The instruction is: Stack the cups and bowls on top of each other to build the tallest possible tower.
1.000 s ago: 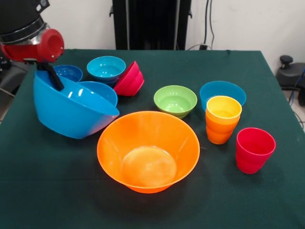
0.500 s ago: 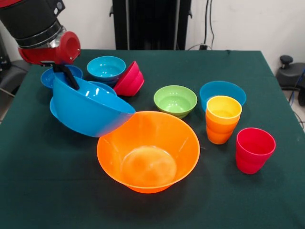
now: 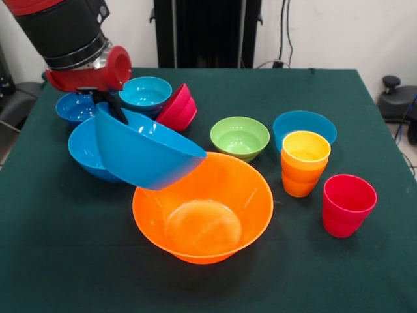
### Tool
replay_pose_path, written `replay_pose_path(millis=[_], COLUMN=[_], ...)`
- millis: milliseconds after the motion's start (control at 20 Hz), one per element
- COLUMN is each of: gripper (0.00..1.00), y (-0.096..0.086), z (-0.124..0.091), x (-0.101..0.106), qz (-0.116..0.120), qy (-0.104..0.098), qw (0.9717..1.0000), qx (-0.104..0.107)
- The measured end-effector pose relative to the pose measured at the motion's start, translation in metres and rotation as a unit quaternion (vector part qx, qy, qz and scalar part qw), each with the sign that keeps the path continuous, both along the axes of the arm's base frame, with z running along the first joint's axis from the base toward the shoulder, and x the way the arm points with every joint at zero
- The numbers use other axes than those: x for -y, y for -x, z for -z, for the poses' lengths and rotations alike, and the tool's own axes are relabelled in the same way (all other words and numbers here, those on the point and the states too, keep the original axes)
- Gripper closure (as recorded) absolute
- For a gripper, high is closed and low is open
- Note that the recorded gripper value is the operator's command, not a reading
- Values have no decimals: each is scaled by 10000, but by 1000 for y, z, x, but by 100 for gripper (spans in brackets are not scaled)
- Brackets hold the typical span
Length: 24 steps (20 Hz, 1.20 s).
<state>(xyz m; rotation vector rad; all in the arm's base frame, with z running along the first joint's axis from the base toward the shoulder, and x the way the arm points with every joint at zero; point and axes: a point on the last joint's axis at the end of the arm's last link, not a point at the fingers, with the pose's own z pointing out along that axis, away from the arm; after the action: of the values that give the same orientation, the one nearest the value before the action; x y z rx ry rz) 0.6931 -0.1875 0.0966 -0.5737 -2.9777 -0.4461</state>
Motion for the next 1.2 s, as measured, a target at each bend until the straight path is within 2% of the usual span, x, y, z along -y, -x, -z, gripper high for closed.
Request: replay_pose_path(millis=[550, 1200], gripper=[100, 100], y=[-5, -5], z=[0, 0], x=[-18, -21], qz=[-125, -141], qy=[-6, -8], qw=[9999, 9999], qx=[-2, -2])
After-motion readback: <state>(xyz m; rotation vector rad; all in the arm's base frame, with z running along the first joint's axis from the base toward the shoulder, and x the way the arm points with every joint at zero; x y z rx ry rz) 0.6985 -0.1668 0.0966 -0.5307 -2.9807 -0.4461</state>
